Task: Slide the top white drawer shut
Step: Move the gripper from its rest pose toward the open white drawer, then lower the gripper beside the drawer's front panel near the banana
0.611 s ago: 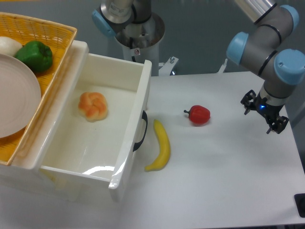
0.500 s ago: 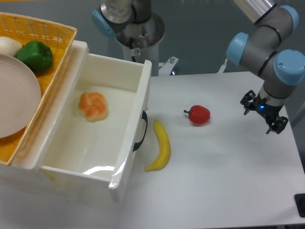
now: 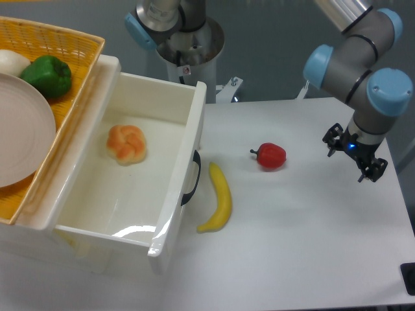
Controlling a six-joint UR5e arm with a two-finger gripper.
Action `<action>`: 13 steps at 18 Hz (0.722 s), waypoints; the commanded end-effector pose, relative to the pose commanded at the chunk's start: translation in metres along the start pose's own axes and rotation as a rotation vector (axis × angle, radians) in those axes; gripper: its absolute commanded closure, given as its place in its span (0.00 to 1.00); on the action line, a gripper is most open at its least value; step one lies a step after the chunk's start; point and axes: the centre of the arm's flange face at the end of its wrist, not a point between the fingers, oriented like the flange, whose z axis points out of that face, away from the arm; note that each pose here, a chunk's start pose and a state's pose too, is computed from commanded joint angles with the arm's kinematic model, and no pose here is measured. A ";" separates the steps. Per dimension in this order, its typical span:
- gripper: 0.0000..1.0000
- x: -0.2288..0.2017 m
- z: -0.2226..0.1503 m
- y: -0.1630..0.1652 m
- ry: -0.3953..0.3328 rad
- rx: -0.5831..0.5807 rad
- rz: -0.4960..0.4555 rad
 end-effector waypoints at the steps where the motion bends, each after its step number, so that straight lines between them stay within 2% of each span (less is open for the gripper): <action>1: 0.00 0.001 0.000 -0.003 0.000 -0.003 0.000; 9: 0.01 0.013 0.024 -0.049 0.033 -0.005 -0.153; 11: 0.26 0.007 0.021 -0.061 0.017 0.012 -0.250; 13: 0.66 0.005 0.019 -0.070 0.022 0.050 -0.376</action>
